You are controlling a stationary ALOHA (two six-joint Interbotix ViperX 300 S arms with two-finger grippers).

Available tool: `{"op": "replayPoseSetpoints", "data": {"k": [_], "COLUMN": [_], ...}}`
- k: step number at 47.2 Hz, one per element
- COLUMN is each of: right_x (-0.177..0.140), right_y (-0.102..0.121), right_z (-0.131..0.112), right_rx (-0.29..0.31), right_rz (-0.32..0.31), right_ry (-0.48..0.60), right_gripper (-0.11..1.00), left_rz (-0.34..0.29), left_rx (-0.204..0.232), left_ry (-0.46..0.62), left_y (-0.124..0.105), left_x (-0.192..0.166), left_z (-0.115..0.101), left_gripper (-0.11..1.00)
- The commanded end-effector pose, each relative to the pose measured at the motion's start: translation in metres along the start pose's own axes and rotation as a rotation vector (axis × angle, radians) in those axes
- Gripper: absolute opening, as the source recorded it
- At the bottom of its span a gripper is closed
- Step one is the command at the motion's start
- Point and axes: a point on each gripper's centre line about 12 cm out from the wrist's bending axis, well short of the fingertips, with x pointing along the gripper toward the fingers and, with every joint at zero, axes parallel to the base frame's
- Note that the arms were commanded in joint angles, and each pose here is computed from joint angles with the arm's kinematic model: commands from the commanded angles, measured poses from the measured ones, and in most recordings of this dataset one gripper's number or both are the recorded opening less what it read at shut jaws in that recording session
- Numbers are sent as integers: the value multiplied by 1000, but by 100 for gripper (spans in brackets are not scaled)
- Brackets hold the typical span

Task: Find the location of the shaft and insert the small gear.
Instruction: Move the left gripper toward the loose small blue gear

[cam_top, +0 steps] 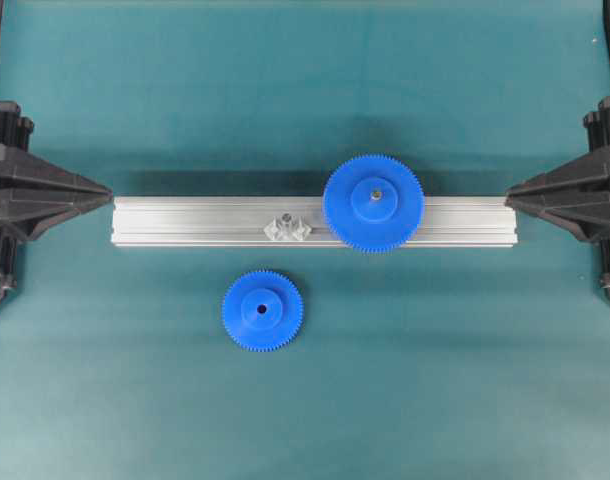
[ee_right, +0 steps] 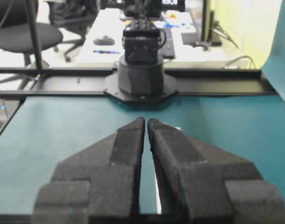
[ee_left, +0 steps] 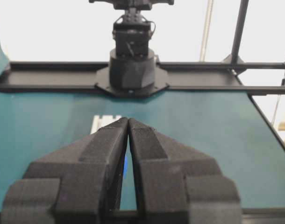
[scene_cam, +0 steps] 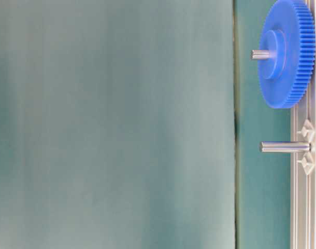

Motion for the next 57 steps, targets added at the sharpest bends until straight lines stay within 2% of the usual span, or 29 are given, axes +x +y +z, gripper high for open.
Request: {"op": "replayPoseSetpoints", "data": {"k": [1,5,8,12,17,29,40,48,57], "right_x": [0,-6,-12,-18,-24,-24,-22,-21,-21], "right_y": [1,1,0,0,0,0,0,-1,-3], "right_z": [-2,-6,-9,-8,-8,-29,-41,-46,-51], "right_rx": [0,17,42,72,102,121,150,151,152], "right_rz": [7,2,-2,1,0,-12,-20,-26,-40], "right_ry": [-6,-18,-24,-44,-34,167,237,275,311], "right_gripper": [16,24,18,10,5,5,5,5,5], "left_rz": [-33,-40,-39,-37,-36,-34,-44,-58,-60], "left_rx": [-36,-77,-90,-87,-81,-80,-78,-75,-75], "left_ry": [66,103,120,140,173,236,316,421,472], "left_y": [-7,-9,-9,-8,-9,-9,-13,-18,-20], "left_x": [0,-1,0,0,2,13,29,35,39], "left_z": [-19,-23,-22,-20,-19,-22,-33,-45,-44], "left_gripper": [11,16,7,2,1,1,1,1,1]}}
